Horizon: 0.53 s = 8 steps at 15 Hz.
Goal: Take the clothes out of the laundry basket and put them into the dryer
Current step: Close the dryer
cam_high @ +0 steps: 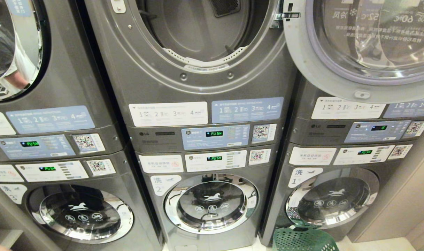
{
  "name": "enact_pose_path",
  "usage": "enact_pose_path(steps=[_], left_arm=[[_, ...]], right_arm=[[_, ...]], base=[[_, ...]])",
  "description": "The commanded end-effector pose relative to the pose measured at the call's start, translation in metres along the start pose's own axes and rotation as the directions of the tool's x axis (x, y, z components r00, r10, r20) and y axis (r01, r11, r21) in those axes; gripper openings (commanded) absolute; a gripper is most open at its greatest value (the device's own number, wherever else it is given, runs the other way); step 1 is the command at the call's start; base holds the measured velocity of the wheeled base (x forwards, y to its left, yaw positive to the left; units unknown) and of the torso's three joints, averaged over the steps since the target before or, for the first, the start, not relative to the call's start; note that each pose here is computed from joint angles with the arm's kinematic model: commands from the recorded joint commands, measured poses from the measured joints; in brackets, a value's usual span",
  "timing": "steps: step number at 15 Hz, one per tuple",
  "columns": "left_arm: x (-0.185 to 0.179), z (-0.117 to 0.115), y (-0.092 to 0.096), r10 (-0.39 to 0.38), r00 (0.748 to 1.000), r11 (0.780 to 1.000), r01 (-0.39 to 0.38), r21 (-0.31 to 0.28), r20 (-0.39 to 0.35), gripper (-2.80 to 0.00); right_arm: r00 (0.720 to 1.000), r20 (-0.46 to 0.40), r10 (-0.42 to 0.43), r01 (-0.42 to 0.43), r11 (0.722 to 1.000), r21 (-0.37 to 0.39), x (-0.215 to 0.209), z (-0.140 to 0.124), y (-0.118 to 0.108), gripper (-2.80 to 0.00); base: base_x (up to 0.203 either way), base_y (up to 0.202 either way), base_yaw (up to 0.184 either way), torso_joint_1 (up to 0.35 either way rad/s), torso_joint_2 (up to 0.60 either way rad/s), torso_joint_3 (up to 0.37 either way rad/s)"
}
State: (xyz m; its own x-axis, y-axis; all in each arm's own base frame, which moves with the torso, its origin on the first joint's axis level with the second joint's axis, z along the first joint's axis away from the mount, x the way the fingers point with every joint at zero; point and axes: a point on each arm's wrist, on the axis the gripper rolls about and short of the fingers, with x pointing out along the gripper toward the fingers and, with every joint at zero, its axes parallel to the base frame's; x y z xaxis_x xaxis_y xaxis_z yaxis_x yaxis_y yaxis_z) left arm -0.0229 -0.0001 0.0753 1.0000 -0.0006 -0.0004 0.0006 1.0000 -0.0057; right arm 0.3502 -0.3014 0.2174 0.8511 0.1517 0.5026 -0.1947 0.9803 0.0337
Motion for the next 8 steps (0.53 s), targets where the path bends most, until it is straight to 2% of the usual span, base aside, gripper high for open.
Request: enact_pose_path(steps=[1, 4, 6, 8], left_arm=[[0.0, 0.0, 0.0, 0.0, 1.0, 1.0, 0.0, 0.0, 0.0, -2.8], [0.0, 0.0, 0.0, 0.001, 1.0, 1.0, -0.001, 0.0, -0.001, -2.8], [0.0, 0.0, 0.0, 0.001, 1.0, 1.0, -0.001, 0.0, -0.001, -2.8], [0.0, 0.0, 0.0, 0.001, 1.0, 1.0, -0.001, 0.0, -0.001, -2.8]], right_arm=[[1.0, 0.006, 0.016, -0.016, 1.0, -0.006, 0.002, 0.005, 0.003, -2.8], [1.0, 0.006, 0.021, -0.021, 1.0, -0.002, 0.002, 0.008, 0.006, -2.8], [0.999, -0.02, 0.037, -0.036, 0.999, 0.009, -0.003, 0.005, 0.008, -2.8], [0.997, -0.066, 0.036, -0.032, 0.998, 0.05, -0.01, -0.001, 0.013, -2.8]], base=[[0.0, 0.0, 0.0, 0.0, 0.0, 0.0], [0.0, 0.0, 0.0, 0.0, 0.0, 0.0], [0.0, 0.0, 0.0, 0.0, 0.0, 0.0], [0.0, 0.0, 0.0, 0.0, 0.0, 0.0]])
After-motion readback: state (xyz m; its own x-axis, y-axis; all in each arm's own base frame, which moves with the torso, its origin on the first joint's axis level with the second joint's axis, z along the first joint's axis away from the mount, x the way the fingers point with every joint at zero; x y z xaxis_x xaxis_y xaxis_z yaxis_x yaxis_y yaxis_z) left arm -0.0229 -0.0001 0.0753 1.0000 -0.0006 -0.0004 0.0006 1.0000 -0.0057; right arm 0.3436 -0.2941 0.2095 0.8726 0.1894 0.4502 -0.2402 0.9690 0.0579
